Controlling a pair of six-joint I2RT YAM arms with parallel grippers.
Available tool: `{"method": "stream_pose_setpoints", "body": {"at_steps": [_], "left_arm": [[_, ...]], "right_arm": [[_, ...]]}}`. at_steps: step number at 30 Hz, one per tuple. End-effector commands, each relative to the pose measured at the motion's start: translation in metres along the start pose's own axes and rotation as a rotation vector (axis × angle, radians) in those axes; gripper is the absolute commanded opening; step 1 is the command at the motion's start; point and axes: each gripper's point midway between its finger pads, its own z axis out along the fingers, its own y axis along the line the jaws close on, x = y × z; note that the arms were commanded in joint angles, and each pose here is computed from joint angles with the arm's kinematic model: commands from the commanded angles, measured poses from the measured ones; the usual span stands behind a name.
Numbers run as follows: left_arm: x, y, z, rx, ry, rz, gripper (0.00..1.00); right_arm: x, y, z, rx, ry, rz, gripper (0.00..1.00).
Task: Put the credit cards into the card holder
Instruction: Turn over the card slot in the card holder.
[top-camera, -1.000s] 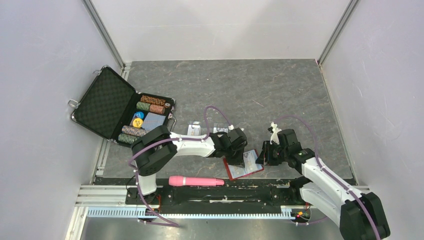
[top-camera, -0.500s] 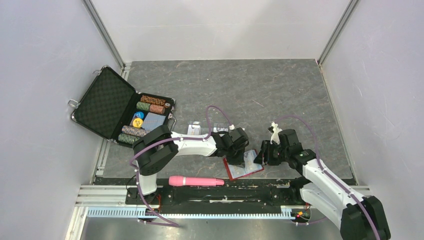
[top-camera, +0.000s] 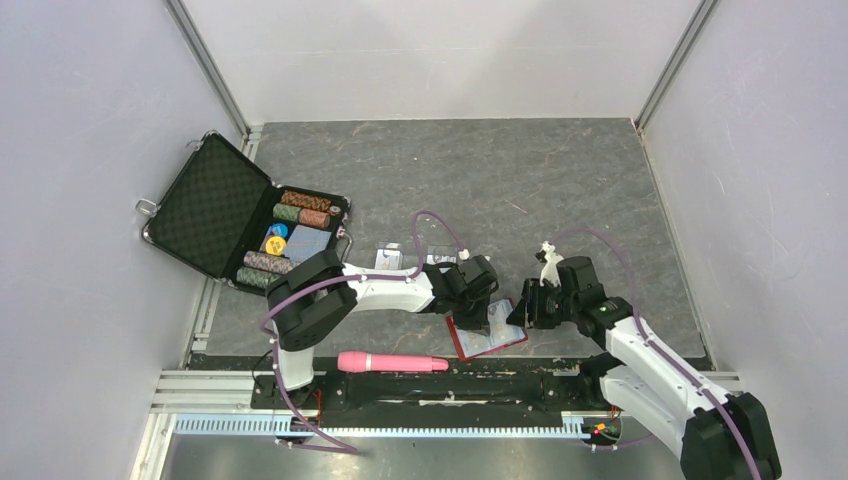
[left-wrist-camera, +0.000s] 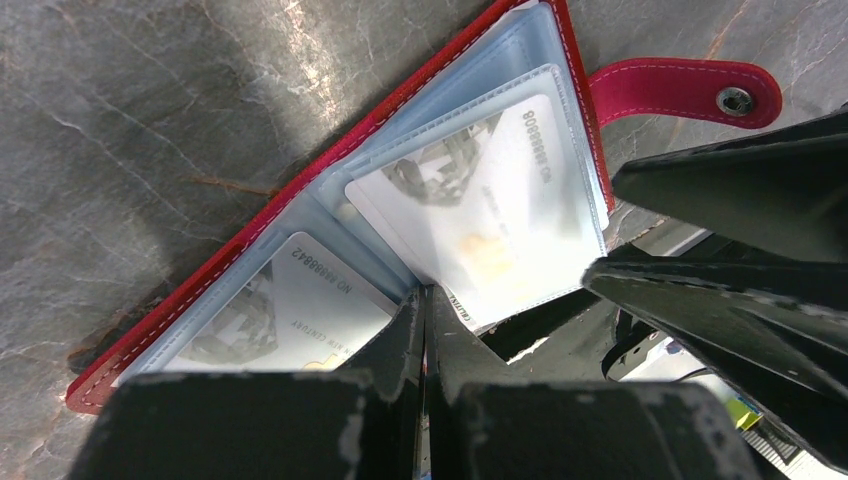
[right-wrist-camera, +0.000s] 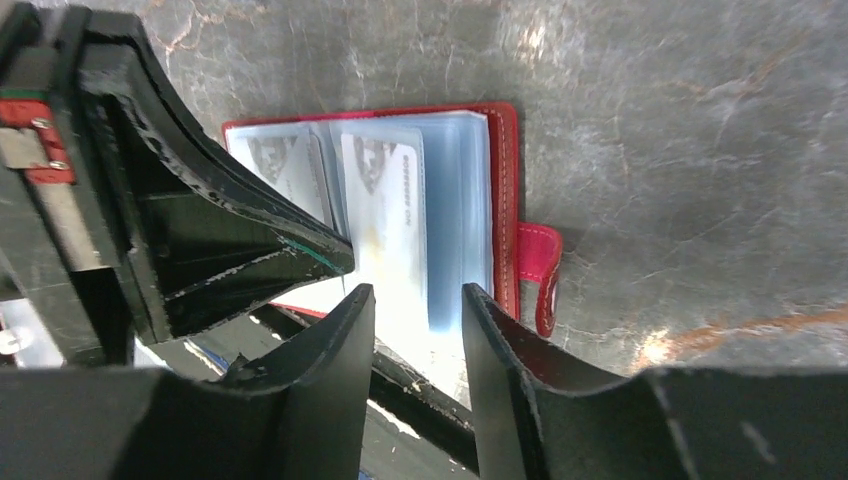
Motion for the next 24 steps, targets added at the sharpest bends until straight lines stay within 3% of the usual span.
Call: {"method": "stream_pose_setpoints", "body": {"at_steps": [1, 12, 21, 24], "left_arm": [[0.021, 0.055, 0.019, -0.201, 0.041, 0.032, 0.02], [0.017, 0.047, 0.015, -0.178, 0.026, 0.047, 0.03], [-0.013, 0.000, -0.037, -0.050, -0.109, 0.092, 0.38], [-0.023, 0.003, -0.061, -0.074, -0.182, 0.074, 0.48]], "right_arm": [[0.008, 0.009, 0.007, -0.080, 0.017, 0.019, 0.38], [0.014, 0.029, 0.011, -0.223, 0.025, 0.058, 0.35], [0.002, 0.045, 0.004, -0.288, -0.006, 0.037, 0.35], [-0.001, 0.051, 0.003, -0.314, -0.013, 0.034, 0.35]]}}
